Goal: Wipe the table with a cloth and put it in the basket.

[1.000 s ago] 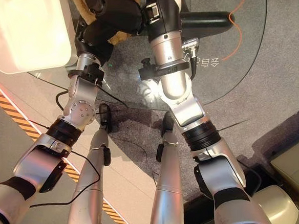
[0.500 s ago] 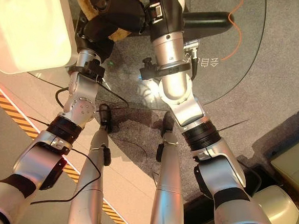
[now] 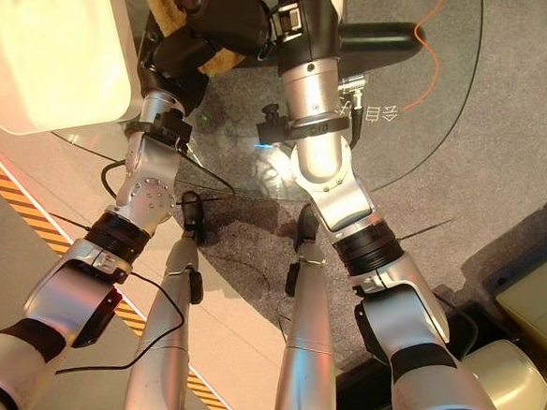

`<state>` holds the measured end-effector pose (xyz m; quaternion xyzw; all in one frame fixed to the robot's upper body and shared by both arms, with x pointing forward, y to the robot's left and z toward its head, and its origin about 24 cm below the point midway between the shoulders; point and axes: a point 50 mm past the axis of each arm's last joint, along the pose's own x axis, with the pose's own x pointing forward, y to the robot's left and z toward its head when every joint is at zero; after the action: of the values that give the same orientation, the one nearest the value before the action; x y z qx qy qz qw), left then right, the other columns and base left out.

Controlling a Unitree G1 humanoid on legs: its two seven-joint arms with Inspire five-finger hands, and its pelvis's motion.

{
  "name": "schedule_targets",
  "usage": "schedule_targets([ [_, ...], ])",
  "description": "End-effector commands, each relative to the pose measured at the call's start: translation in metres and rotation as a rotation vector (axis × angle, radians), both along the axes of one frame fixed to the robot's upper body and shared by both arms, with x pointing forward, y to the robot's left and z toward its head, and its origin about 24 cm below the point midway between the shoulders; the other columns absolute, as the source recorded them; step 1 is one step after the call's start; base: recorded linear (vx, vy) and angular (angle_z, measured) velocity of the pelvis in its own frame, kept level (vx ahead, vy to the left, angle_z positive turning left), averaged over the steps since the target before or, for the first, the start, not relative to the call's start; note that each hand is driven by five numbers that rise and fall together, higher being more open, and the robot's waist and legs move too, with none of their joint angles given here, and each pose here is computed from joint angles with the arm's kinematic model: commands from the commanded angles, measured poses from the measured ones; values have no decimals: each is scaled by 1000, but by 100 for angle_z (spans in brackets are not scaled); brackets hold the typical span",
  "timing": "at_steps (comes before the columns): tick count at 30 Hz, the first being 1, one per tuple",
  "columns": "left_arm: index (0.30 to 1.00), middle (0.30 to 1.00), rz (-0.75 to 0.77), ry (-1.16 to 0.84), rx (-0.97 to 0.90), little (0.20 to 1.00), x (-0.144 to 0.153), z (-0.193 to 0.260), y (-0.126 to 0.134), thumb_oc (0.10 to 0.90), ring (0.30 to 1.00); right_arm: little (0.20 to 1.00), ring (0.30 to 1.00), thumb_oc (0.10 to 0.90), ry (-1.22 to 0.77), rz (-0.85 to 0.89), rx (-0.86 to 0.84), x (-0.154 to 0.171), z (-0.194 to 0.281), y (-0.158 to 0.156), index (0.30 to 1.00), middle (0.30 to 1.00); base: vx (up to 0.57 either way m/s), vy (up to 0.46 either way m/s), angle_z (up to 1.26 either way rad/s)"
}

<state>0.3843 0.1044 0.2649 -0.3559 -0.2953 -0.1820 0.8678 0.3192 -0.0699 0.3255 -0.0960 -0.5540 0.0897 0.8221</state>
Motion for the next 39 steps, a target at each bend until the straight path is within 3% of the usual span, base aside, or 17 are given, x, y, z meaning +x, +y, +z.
schedule_targets([
  [1,300,300,-24,-294,-29,200,-18,67,-5,100,300,900,900,800,-370,210,150,-55,62,11,900,900,0,0,0],
  [13,300,300,-4,-298,-28,200,-16,68,3,100,300,900,900,800,-379,185,195,-55,67,-3,900,900,0,0,0],
  [22,300,300,58,-292,-27,200,-21,66,23,100,300,900,900,800,-397,214,224,-86,79,-28,900,900,1,4,0],
  [39,300,300,65,-297,-34,200,-21,73,22,100,300,900,900,800,-357,96,294,-80,81,-38,900,900,0,0,0],
])
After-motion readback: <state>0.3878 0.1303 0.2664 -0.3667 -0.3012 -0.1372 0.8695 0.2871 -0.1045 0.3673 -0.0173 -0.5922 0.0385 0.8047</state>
